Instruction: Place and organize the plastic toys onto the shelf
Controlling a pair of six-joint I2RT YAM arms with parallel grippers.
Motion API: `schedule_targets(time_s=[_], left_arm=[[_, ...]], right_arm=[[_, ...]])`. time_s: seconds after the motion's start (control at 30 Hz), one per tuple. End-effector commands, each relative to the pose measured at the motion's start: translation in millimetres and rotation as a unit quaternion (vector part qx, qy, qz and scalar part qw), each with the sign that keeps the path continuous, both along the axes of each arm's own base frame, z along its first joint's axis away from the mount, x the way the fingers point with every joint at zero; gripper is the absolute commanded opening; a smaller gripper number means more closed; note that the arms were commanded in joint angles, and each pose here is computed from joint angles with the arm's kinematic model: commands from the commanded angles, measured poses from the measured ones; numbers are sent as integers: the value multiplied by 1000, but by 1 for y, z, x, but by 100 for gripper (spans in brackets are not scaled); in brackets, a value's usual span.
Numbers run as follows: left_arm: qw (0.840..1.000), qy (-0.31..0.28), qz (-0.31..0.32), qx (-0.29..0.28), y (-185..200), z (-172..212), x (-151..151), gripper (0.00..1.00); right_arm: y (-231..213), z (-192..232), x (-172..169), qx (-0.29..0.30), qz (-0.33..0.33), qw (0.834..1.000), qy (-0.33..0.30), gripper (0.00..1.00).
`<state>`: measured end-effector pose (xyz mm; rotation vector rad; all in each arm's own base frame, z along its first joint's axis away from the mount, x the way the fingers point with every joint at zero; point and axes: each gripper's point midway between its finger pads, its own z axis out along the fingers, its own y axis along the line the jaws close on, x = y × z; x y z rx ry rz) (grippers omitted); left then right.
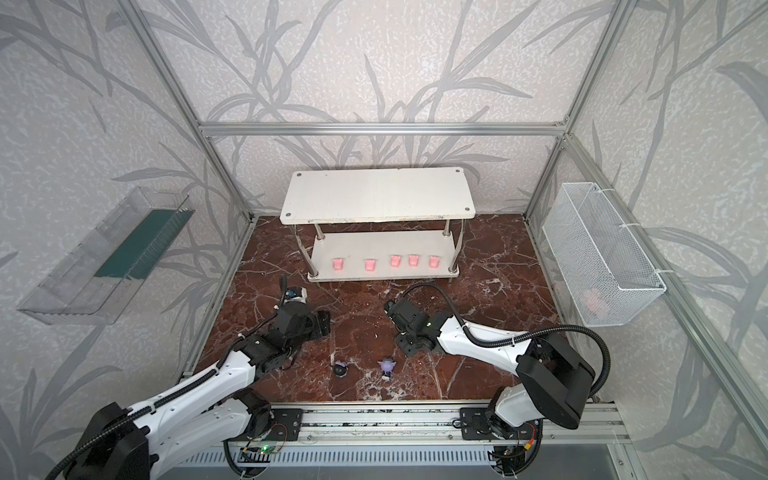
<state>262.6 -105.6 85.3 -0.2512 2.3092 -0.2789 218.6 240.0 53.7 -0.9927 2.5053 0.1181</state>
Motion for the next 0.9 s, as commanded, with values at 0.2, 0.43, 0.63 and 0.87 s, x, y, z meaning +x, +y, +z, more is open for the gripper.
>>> schedule_targets(time_s=[0.2,0.43,0.63,0.87], left_arm=[[1000,2,13,-3,5,-5,-2,80],[1000,3,13,-5,5,-5,-2,80],[1000,2,15,-6,5,-4,-1,80],[1000,2,14,-5,5,-4,-1,80]], right_arm=[[-3,-2,0,-4,-7,1000,16,48],[-6,-2,0,26,-24,999,38,45],[-4,0,-1,59,-28,996,64,42],[2,3,-6,108,-29,988,103,42]])
